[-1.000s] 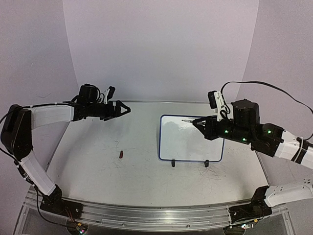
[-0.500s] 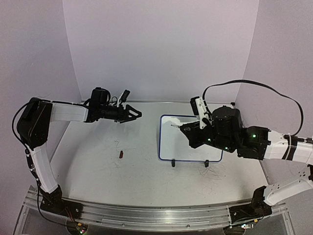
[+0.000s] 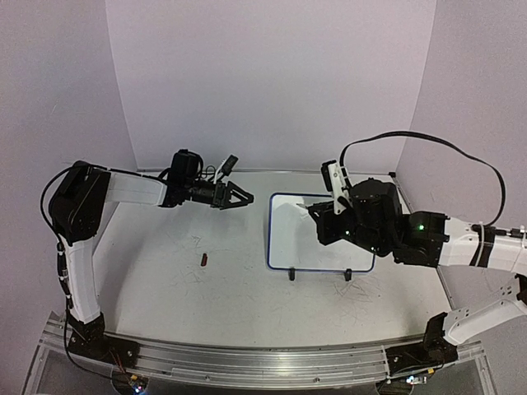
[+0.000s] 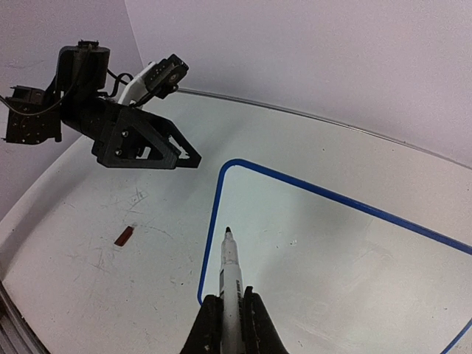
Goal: Write a sentence on the whiteboard
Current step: Hold the whiteboard at the center of the board.
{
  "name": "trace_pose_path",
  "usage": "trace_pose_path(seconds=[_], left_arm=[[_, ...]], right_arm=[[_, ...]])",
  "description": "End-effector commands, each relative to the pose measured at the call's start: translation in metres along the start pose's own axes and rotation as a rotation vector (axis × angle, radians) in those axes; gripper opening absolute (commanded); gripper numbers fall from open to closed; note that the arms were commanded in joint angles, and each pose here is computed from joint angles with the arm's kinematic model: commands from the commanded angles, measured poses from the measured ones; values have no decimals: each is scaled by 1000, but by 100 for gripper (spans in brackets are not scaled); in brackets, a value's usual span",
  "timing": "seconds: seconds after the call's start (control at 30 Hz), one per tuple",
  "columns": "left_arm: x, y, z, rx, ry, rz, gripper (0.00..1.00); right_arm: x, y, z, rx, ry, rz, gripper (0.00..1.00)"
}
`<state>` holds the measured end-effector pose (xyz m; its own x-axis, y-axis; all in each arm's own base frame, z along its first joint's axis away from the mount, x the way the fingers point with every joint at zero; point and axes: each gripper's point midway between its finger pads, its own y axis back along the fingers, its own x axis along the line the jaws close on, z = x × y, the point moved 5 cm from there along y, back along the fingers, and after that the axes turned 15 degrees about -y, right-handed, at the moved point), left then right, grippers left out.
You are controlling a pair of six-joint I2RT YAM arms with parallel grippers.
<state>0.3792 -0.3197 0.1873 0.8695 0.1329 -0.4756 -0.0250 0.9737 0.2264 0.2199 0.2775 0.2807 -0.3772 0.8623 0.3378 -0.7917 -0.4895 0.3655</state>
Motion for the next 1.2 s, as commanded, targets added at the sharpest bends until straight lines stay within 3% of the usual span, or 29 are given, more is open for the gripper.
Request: trace_pose_path(seconds=[0.0,0.13,0.37,0.77,0.97,1.17], left_arm=[[-11,-12,14,-51,-126,25,76],[-18,-6,9,-115,-107,42,79],[-34,-16,6,-121,-118,-14,79],[-50,-33,-3,-129,-135,-100,62],[-49,-43,-3,-131,-138,-122,48],[-45,-52,-7,-129,-130,-115,45]], right_arm=[[-1,18,18,-70,-33,24,0],[-7,29,17,-73,-44,31,0],[-7,21,15,-66,-30,-3,0],[5,-14,3,-27,38,-33,0],[12,-25,4,-60,26,-3,0],[15,-29,6,-64,23,13,0]])
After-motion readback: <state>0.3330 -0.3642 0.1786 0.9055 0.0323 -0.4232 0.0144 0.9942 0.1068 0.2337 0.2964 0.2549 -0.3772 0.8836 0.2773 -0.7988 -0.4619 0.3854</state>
